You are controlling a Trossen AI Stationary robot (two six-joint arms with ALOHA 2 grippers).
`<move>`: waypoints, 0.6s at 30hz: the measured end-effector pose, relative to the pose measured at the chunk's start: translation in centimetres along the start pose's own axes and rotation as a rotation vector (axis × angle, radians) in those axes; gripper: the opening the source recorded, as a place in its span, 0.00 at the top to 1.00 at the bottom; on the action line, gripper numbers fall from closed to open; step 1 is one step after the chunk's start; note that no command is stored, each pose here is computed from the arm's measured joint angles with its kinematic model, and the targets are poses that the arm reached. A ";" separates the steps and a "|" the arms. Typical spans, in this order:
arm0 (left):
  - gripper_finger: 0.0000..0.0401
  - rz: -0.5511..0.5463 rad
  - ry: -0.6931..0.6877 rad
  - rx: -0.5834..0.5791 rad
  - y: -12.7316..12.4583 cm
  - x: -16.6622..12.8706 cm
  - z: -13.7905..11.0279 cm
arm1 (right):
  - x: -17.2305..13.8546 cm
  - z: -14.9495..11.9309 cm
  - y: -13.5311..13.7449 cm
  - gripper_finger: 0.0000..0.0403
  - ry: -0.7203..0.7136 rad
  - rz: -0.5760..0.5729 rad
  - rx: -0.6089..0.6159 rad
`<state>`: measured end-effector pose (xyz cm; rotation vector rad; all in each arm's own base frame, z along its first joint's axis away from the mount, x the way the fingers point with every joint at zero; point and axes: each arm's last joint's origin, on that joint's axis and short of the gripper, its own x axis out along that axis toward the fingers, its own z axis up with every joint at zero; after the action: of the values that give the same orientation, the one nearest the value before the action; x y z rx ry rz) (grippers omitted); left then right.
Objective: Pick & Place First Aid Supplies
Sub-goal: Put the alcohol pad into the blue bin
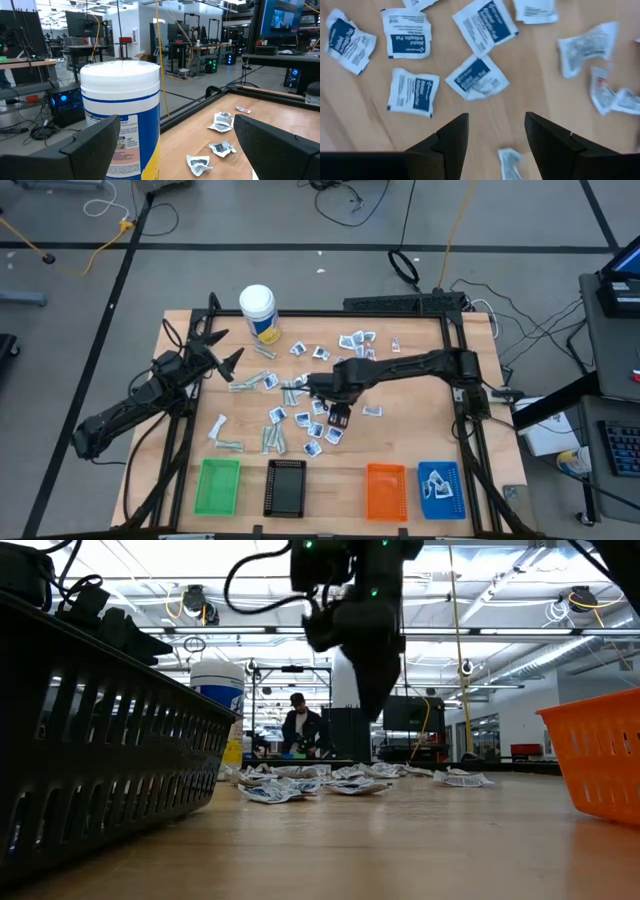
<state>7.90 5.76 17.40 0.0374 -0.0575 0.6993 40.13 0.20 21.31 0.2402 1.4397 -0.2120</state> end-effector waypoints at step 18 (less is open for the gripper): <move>0.01 0.000 0.000 0.000 0.0 0.0 0.0 | 6.6 1.1 1.1 0.55 0.056 -0.073 -0.025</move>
<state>7.90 5.76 17.39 0.0373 -0.0572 0.6992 42.26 1.00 14.91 0.1752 1.5074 -0.2481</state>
